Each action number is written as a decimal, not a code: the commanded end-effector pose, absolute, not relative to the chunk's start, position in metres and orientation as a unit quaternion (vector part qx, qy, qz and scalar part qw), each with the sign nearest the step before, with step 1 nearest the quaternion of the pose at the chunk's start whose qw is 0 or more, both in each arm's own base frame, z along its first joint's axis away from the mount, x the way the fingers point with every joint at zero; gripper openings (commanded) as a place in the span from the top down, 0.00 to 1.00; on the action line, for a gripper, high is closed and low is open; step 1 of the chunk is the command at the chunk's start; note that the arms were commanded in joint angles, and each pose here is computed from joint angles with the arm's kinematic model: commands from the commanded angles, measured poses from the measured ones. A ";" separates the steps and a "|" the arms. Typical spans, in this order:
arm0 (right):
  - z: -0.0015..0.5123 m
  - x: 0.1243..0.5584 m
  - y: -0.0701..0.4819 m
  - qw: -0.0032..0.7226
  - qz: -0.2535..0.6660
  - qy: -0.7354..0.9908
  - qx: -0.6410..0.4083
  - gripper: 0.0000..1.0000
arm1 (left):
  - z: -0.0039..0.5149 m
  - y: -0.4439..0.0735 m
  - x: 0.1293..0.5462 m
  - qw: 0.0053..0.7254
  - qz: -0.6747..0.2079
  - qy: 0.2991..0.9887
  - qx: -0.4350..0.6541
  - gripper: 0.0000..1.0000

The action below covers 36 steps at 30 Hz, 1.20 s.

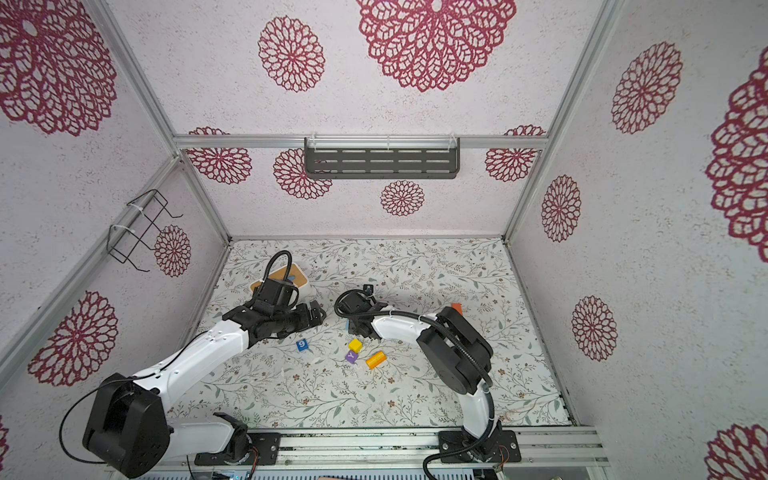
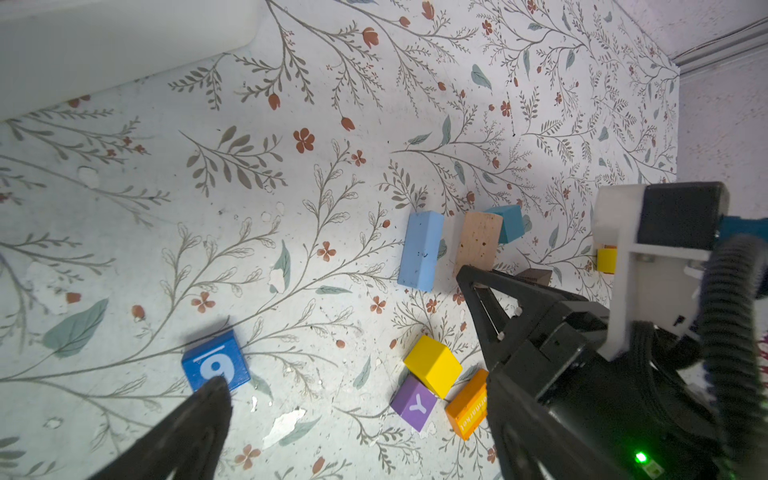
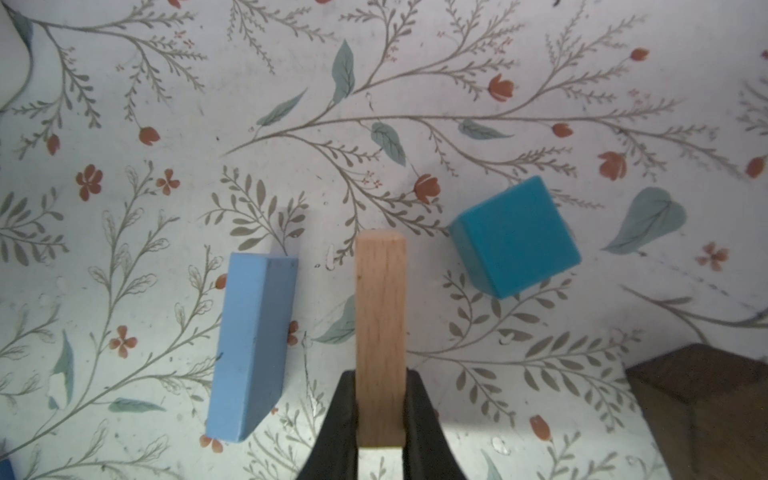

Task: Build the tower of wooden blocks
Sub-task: 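Lower the beige block upright beside the light blue block and open the right gripper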

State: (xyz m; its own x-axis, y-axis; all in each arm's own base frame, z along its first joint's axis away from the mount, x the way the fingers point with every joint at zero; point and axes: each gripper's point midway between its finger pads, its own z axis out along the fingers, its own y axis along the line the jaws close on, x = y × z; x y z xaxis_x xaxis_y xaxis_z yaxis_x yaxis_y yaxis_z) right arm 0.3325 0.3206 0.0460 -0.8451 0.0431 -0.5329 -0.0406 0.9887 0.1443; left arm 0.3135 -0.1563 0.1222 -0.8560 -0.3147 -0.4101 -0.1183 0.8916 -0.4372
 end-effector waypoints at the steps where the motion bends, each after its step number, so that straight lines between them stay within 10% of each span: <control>1: 0.053 0.332 0.324 0.279 0.072 0.958 -0.006 0.89 | 0.128 -0.153 0.315 0.254 -0.205 0.938 -0.120 0.02; 17: 0.049 0.325 0.334 0.277 0.068 0.958 -0.016 0.83 | 0.127 -0.152 0.309 0.253 -0.207 0.937 -0.120 0.03; 36: 0.063 0.327 0.334 0.287 0.069 0.955 -0.028 0.53 | 0.139 -0.148 0.306 0.266 -0.209 0.933 -0.123 0.02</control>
